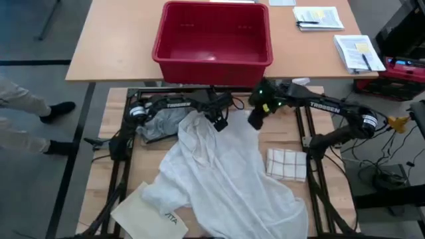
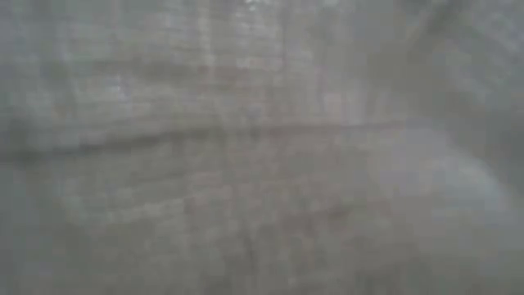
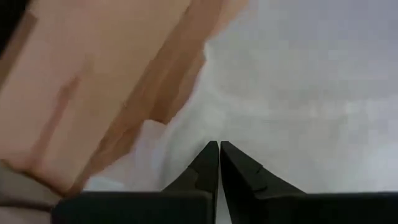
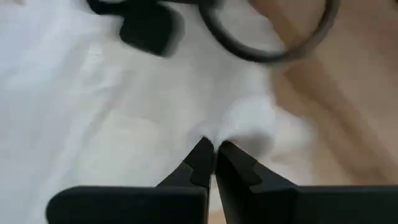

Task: Fold laundry
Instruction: Fold the white long sleeve shirt

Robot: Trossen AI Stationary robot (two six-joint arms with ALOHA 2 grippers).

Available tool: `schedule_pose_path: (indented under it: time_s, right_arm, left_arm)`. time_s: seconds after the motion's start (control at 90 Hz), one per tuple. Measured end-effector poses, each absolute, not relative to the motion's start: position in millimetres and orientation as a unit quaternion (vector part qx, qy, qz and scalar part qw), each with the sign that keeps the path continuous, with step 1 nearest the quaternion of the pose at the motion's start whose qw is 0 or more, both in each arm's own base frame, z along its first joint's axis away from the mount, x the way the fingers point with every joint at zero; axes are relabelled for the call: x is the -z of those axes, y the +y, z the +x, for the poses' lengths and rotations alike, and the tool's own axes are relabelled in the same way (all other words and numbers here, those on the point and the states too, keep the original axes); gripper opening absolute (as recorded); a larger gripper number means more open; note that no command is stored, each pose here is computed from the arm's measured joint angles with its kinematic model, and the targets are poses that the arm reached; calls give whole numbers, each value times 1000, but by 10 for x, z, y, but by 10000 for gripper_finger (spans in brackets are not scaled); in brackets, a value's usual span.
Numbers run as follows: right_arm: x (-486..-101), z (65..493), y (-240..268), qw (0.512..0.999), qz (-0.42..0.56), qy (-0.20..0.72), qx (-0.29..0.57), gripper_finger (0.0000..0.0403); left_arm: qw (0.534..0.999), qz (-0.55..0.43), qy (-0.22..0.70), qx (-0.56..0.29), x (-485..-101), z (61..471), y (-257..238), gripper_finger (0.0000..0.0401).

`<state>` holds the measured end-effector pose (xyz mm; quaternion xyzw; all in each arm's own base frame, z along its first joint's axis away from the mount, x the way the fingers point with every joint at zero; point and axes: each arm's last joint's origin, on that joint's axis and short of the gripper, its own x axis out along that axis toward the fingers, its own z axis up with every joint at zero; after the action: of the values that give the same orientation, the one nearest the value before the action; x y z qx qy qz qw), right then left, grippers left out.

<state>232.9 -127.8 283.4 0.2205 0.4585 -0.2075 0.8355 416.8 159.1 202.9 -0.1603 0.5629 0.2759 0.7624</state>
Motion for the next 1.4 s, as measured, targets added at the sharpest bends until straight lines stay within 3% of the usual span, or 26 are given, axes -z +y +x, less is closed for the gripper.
schedule_pose_path:
  time_s: [0.044,0.133,0.244,0.411,0.522,0.622,0.8,0.889,1.033,1.122,1.211,1.3,1.4]
  right_arm:
    - [-2795,2317,-1301,827,208,463,244,0]
    - [-2806,2376,-1302,860,205,435,171,0]
    - [-2617,2323,-1364,812,184,475,286,0]
    - [-2521,2411,-1462,835,186,438,277,0]
    - [-2455,2365,-1510,807,168,460,330,14]
    - [-2477,2323,-1547,798,149,462,357,62]
    - [-2439,2244,-1562,773,177,480,376,192]
    - [-2476,2247,-1525,786,208,466,350,246]
    - [-2573,2095,-1357,791,208,461,345,283]
    - [-2440,1982,-1183,811,202,455,309,270]
    - [-2185,1878,-999,836,190,437,272,229]
    - [-1866,1766,-857,848,201,416,260,155]
    - [-1626,1704,-789,858,237,374,261,40]
  left_arm:
    - [762,-161,561,-279,-2050,4149,1625,0]
    - [763,-163,557,-286,-2081,4122,1674,0]
    - [767,-163,550,-287,-2130,4110,1685,0]
    - [767,-163,549,-287,-2164,4094,1684,0]
    - [767,-164,549,-288,-2183,4085,1679,0]
    - [767,-164,549,-288,-2183,4084,1679,0]
    - [765,-164,554,-286,-2164,4074,1674,0]
    - [767,-164,550,-286,-2162,4081,1677,0]
    - [762,-175,552,-292,-2072,4054,1691,0]
    - [757,-179,557,-293,-2039,4014,1698,0]
    - [754,-180,559,-294,-2032,3983,1698,0]
    - [756,-180,557,-294,-2040,3980,1697,0]
    - [760,-180,551,-294,-2049,3989,1700,0]
